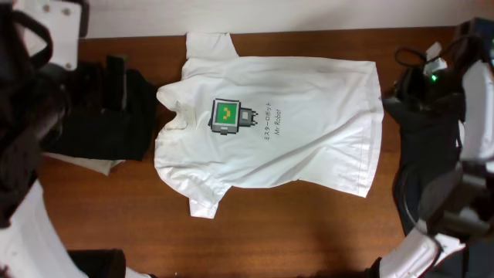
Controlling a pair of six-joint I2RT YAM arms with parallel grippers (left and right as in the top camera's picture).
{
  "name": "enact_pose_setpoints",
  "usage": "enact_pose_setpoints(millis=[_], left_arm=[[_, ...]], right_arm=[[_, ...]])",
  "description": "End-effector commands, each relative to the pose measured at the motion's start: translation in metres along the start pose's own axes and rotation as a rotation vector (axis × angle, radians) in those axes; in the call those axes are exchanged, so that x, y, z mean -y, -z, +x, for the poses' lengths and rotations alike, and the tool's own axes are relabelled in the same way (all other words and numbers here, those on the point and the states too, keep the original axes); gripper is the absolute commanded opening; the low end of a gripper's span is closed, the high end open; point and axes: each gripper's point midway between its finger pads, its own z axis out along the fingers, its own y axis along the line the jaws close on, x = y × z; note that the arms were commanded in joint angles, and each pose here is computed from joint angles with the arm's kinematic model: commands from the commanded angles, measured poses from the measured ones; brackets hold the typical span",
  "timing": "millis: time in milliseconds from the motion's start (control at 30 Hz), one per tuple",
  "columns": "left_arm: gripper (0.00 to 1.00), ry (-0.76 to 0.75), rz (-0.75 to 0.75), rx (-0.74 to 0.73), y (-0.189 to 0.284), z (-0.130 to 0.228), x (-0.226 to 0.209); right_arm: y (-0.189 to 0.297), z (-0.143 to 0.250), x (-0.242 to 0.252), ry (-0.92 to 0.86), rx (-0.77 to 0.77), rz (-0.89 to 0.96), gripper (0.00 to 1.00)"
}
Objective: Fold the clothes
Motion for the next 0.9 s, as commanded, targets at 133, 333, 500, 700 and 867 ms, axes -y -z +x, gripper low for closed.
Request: enact_pose_setpoints(millis=[133,333,500,700,867], left_arm=[[0.99,0.117,-0.033,-0.234,-0.031,0.053,-0.017],[0.99,0.184,0.185,-0.597,-0.111,0.148,0.025],[0.99,0.261,0.19,-0.8,-0.17,0.24,0.039],[0.99,0.269,0.198,-0.874,-0.197,0.294,0.048],[0.99,0.27,0.198,-0.873,-0.211,0.317,0.051]], right_arm=[[0.058,0.073,-0.015,-0.002,-0.034,0.039,0.59],[-0.002,0.156,0.026,-0.157,-0.067,0.172,0.68],[-0.139,0.189,0.062,-0.319,-0.144,0.076,0.45],[-0.16,0.177,0.083,-0.302,-0.072,0.144,0.39],[-0.136,0.145,0.067,-0.117,-0.036,0.113,0.34]])
